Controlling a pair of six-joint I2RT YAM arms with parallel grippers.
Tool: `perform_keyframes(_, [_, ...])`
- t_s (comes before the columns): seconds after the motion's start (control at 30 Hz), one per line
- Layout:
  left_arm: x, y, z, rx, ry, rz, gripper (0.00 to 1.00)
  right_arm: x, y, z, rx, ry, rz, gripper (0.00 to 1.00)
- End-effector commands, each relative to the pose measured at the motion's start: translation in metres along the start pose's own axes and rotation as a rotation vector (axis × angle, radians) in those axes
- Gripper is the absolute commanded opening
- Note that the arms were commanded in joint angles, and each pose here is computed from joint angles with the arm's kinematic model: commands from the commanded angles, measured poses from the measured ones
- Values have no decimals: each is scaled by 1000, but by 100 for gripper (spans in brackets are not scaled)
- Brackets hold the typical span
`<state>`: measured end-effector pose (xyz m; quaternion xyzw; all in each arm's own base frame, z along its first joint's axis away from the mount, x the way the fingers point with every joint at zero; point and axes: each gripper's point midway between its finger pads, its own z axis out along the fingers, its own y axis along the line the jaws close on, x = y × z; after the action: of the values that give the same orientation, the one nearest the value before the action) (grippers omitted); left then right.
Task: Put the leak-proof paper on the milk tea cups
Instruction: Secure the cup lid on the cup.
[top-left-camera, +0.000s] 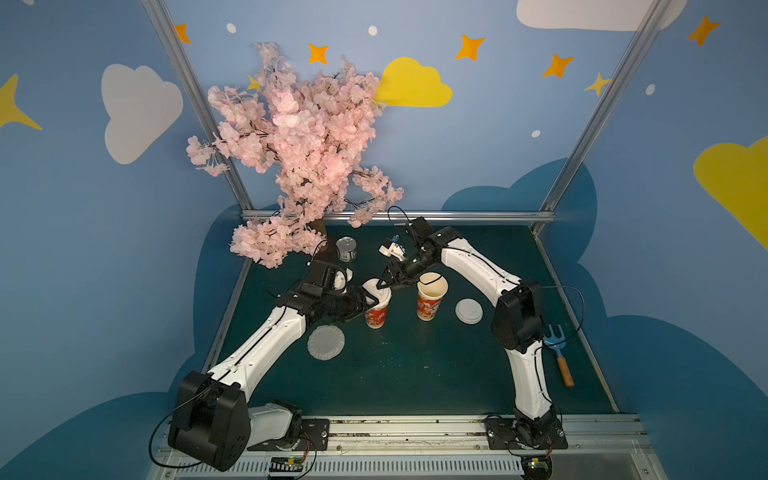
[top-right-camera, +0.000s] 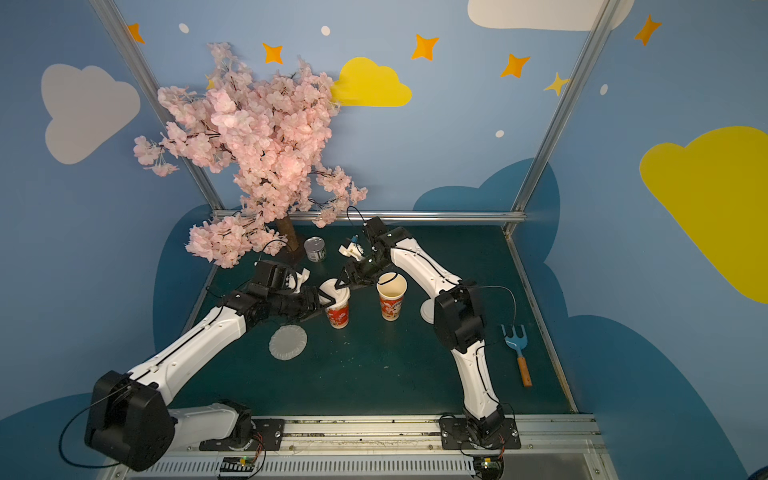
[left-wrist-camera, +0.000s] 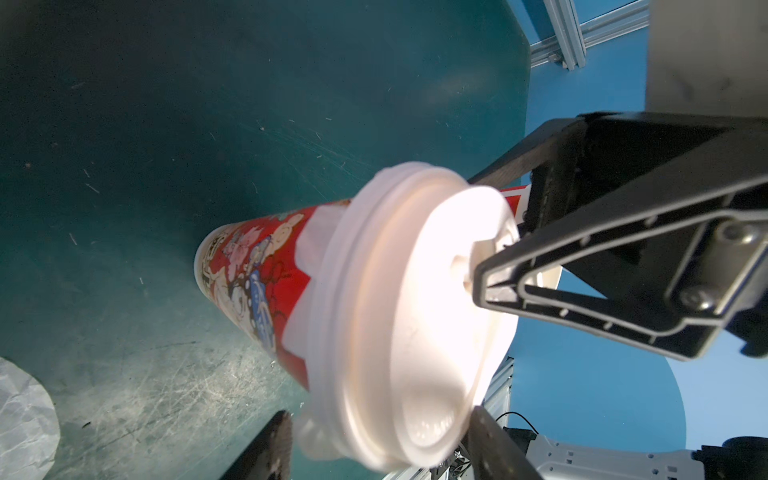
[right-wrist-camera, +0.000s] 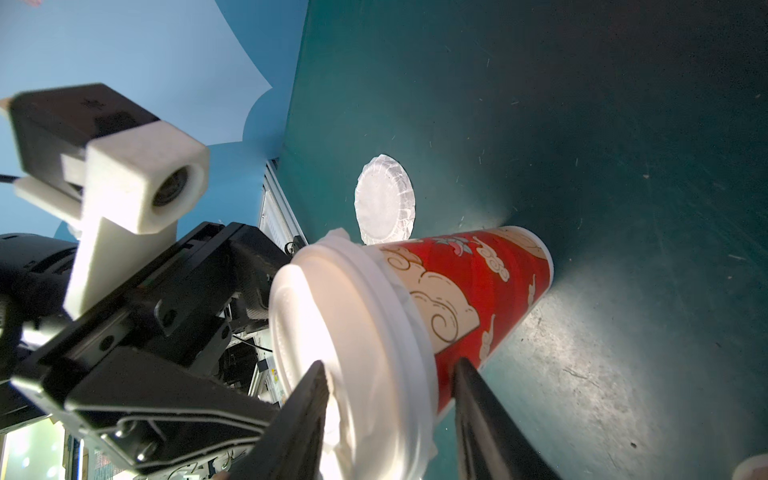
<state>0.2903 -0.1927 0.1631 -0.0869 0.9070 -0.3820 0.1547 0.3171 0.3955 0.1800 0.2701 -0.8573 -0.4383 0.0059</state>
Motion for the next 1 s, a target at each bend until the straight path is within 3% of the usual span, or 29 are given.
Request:
perform_keyframes(0.0, [28,70,10,-264,87,-107,66,5,16,-11,-13,-2,-27,43])
perform_keyframes(0.1, [26,67,7,-261,82,-102,66,6,11,-8,0,3,-18,38])
perform_keyframes(0.6, [-16,26,-29,-139,-60,-59,69,6,5,-4,15,9,-8,38])
perform_keyframes(0.97, [-36,20,-23,-112,-73,-61,70,7,3,-2,16,12,-3,38])
